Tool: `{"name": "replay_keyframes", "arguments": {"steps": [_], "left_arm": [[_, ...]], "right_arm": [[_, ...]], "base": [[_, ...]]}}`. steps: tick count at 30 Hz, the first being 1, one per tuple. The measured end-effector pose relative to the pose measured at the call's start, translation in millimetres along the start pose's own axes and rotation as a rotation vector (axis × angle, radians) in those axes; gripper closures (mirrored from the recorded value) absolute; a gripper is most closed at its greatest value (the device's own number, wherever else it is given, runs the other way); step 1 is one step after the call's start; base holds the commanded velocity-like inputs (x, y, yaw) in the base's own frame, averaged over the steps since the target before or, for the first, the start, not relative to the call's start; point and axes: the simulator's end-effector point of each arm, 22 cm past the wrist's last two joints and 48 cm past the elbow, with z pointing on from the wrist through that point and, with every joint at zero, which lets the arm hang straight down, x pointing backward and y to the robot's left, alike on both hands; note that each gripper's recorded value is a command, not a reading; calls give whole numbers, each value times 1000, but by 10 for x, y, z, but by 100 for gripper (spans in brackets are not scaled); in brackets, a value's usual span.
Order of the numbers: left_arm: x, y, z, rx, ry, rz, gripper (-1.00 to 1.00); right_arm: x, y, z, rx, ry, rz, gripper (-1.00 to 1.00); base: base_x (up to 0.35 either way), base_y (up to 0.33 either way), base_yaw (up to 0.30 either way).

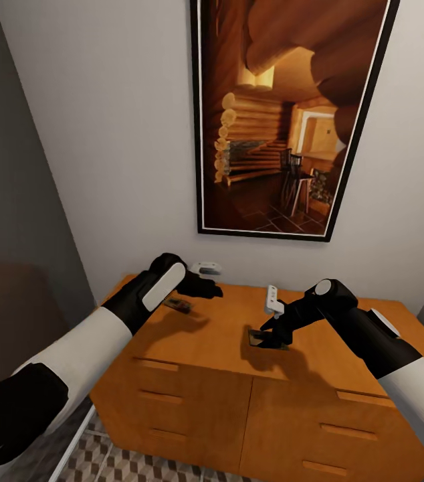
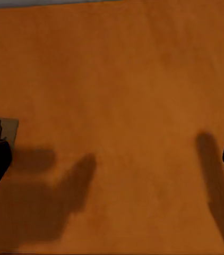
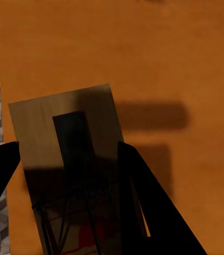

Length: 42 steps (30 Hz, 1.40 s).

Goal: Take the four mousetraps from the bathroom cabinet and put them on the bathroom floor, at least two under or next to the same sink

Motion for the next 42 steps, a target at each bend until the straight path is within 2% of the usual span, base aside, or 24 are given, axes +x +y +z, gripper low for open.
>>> {"name": "replay_keyframes", "arguments": {"steps": [7,20,26,42], "left_arm": [[-102,145,-106,-20,-27,9,-100],[-76,417,-134,-58,-24,-6,-100],[-69,423,-131,-58,-23,-8,-100],[-76,412,-141,-56,-23,-5,-100]], "right_arm": [[-41,19,35,-4,-5,-2,100],[-92,101,106,-23,-17,-4,100],[-109,224,203,-48,-26,0,100],[-118,234,213,-47,-25,2,100]], "base": [[0,0,0],[0,0,0],[0,0,0],[0,0,0]]}}
